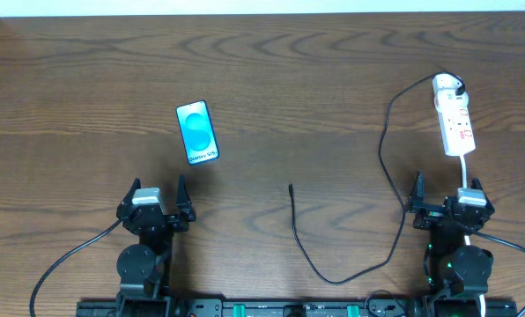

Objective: Plug charger to phone and switch on socket

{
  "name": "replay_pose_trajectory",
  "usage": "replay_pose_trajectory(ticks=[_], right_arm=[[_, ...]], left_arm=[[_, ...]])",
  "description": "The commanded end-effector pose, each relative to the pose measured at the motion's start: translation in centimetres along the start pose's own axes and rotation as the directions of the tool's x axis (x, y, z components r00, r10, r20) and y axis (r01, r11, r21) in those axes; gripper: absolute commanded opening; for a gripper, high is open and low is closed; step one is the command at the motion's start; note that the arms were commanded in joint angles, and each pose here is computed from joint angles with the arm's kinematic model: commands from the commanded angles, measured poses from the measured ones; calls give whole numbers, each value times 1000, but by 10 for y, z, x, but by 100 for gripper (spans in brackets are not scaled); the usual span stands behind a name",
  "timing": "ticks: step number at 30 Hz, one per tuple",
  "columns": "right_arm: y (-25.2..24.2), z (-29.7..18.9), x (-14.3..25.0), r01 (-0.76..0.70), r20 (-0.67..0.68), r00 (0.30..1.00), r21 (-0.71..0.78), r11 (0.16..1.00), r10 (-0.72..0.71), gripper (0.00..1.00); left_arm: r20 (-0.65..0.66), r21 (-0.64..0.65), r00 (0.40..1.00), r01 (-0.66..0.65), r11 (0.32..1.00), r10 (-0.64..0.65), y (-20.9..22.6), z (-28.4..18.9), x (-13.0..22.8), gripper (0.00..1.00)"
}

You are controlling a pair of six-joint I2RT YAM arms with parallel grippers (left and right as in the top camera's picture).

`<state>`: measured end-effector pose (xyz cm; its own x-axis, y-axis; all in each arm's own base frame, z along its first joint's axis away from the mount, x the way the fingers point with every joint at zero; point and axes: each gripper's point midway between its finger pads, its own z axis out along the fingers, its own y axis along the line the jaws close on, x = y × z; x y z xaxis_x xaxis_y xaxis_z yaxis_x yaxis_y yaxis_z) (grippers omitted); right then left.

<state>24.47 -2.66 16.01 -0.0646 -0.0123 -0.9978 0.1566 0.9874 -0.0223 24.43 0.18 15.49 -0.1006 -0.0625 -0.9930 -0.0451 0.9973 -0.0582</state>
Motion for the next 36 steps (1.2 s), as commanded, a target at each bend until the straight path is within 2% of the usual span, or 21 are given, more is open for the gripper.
replay_pose_trajectory(ticks=[1,36], right_arm=[[2,0,0,12,1,1000,-6,1000,-12,99],[2,0,0,12,1,1000,-6,1000,-12,99]], left_arm=[[-51,-7,999,-11,1000,11,2,1,18,84],[-51,-7,999,-11,1000,11,2,1,18,83]])
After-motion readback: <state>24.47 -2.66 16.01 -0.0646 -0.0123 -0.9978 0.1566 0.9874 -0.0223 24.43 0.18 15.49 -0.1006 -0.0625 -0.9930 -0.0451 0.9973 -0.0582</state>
